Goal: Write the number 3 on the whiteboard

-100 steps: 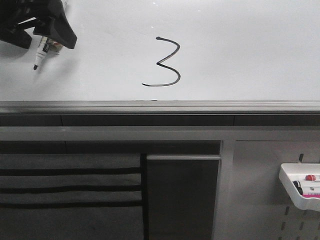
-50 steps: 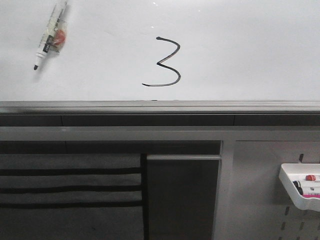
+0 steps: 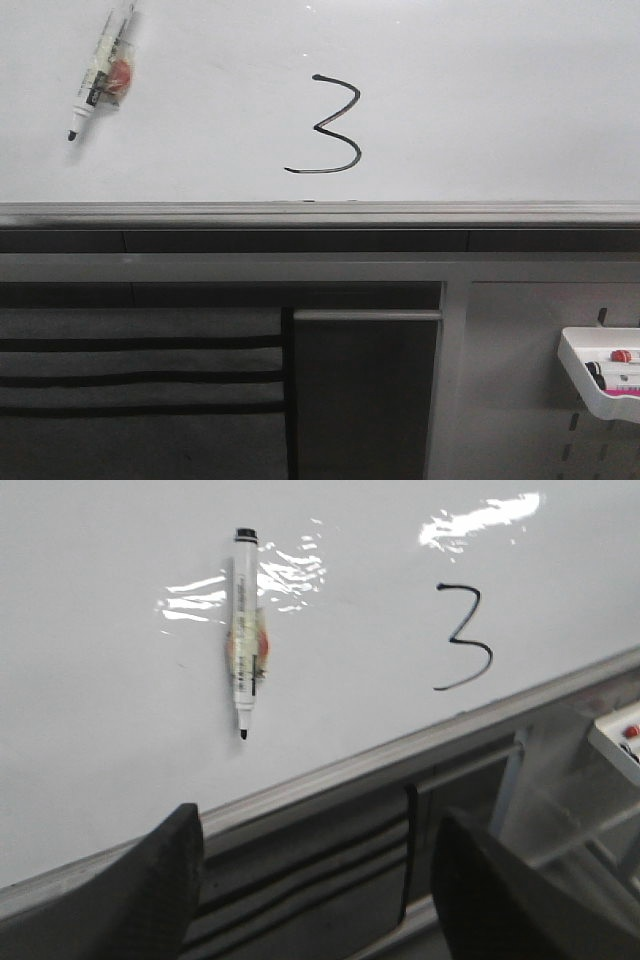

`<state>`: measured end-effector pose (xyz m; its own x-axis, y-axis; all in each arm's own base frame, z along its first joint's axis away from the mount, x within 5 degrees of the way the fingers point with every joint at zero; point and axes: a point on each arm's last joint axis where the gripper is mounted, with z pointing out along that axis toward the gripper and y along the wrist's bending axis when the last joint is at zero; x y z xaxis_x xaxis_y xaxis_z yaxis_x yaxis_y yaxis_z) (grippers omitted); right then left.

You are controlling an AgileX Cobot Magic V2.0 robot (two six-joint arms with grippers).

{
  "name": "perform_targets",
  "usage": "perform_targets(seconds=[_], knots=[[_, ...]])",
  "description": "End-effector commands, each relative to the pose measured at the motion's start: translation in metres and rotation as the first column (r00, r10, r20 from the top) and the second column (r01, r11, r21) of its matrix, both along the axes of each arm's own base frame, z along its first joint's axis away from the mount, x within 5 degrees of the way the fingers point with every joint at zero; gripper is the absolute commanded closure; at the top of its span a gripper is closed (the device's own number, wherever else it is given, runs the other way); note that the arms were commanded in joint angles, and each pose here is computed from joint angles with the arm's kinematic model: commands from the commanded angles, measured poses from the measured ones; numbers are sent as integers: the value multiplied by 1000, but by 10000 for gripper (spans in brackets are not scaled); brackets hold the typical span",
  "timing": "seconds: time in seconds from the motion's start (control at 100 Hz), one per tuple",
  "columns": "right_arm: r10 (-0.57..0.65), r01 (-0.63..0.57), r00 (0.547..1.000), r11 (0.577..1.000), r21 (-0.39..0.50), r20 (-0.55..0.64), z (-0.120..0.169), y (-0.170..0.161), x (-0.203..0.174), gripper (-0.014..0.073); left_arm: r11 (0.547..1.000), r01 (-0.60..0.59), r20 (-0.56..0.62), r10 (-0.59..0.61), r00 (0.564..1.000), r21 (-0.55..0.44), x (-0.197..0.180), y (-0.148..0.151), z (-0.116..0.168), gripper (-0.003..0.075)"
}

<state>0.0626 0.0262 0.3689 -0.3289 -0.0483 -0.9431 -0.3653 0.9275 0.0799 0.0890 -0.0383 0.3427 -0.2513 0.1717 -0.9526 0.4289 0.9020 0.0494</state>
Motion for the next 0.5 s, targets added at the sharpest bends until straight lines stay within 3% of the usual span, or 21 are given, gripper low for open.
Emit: perform_targets(seconds=[0.0,0.05,0.15,0.49], knots=[[-16,3,981,998,65,193,14,-4,-5,669,989,-83,212,107,971,-120,-4,9,7,306],[-17,1,977,997,75,214,14,-5,-9,669,981,-110,283,153,947,-163,-7,13,3,314],[-18,1,975,997,78,222,14,-6,-11,669,965,-137,317,205,926,-225,-8,17,-11,324],[-18,1,975,997,78,220,13,-6,-11,669,971,-170,182,201,963,-171,-1,16,-65,334]])
